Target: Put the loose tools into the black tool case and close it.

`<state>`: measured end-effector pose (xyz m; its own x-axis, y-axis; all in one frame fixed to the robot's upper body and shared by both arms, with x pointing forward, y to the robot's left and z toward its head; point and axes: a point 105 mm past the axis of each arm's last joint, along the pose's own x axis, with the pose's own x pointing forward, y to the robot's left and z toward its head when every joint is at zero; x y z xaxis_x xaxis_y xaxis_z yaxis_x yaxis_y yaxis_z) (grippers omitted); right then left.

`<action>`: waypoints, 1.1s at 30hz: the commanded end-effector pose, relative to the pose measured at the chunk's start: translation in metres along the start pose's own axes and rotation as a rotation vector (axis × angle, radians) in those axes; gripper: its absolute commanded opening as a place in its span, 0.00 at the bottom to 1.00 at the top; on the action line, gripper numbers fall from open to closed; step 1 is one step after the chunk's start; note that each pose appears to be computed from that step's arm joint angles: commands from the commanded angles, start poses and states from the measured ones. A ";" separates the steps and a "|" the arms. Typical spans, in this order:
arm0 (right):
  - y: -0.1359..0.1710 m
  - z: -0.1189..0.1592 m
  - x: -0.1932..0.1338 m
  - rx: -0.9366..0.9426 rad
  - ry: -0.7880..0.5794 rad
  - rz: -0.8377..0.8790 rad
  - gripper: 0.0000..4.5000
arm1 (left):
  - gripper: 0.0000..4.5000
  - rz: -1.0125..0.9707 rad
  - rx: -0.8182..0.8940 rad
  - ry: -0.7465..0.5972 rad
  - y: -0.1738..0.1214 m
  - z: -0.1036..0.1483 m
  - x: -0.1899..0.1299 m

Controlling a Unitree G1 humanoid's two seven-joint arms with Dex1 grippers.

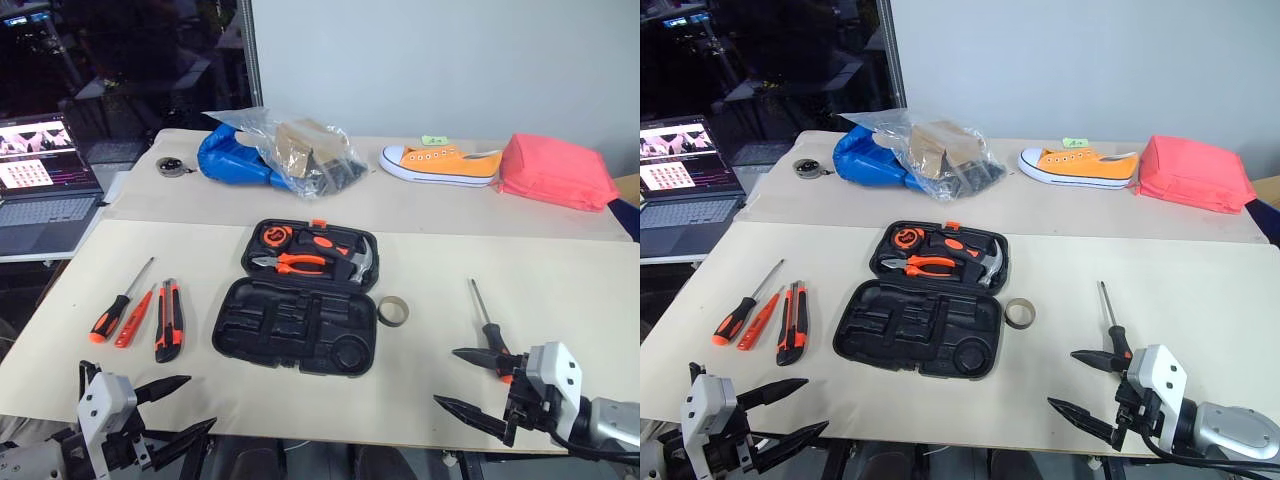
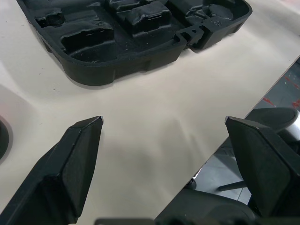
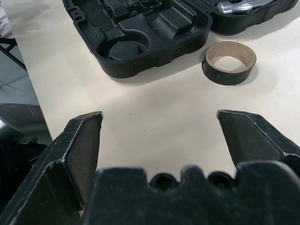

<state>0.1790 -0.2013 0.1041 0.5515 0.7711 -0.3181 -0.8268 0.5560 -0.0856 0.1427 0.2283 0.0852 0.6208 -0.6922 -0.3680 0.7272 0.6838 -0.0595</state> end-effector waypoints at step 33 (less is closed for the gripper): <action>0.008 0.132 0.055 -0.263 -0.356 0.494 1.00 | 0.94 0.629 -0.311 0.383 0.190 0.035 -0.053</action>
<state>0.2205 -0.1146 0.2019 0.0672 0.9957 -0.0641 -0.9795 0.0536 -0.1941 0.2530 0.3844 0.1185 0.6888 -0.0754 -0.7211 0.1043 0.9945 -0.0044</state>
